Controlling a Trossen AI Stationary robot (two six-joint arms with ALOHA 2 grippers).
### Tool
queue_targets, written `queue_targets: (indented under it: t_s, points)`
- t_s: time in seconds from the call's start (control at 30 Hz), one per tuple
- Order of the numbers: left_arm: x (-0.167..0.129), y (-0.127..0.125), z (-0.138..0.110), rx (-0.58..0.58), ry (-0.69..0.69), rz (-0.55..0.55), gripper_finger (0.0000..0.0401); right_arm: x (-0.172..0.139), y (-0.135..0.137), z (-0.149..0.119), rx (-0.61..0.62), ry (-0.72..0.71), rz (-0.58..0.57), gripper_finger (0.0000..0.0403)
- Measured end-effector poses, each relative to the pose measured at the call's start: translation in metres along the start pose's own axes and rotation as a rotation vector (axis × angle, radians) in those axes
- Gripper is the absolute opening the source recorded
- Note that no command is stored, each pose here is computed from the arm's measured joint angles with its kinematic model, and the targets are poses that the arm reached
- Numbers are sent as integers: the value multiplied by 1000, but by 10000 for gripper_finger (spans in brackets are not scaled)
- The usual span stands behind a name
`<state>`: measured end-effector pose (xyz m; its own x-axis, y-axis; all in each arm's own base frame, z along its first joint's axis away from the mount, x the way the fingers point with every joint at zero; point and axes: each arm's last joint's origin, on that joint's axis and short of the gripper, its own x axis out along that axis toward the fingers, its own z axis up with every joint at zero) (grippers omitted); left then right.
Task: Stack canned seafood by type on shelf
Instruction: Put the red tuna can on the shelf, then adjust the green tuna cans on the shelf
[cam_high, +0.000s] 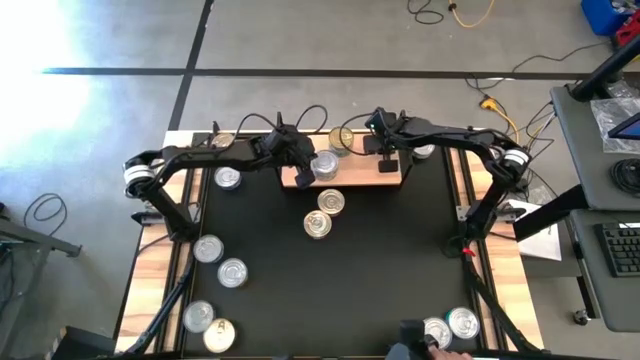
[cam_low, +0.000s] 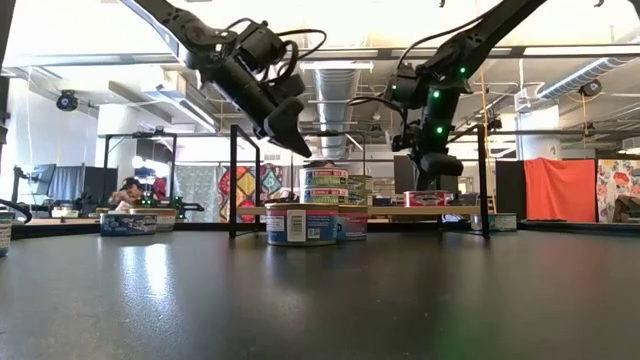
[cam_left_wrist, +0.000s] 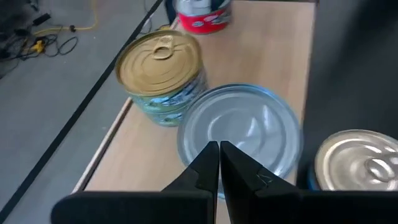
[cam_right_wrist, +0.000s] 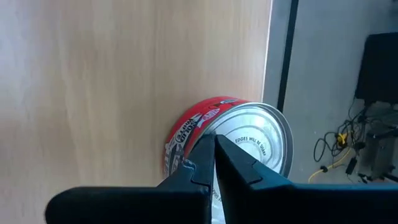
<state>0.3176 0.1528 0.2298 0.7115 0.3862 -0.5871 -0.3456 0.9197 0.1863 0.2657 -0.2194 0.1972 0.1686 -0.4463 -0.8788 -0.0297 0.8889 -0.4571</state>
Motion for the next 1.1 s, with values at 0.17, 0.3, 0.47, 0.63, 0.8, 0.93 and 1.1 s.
queue_targets:
  t_s: [0.17,0.3,0.47,0.63,0.8,0.93,1.1]
  points:
    - [-6,0,4,0,-19,1,0,-3,-5,4,30,-28,-11,9]
    - [-9,1,6,3,-30,3,0,-5,-7,8,79,-71,16,9]
    - [-9,0,6,11,-29,2,0,-7,-4,12,68,-92,34,9]
    - [-12,1,7,11,-34,4,0,-30,-13,31,34,-94,-74,9]
    - [-19,0,13,-2,-85,-86,0,-58,-28,54,69,-320,-36,9]
    - [-28,-5,21,-23,-179,-282,0,-62,-34,63,132,-477,20,9]
    - [-43,-16,31,-31,-239,-341,0,-30,-30,73,208,-462,84,9]
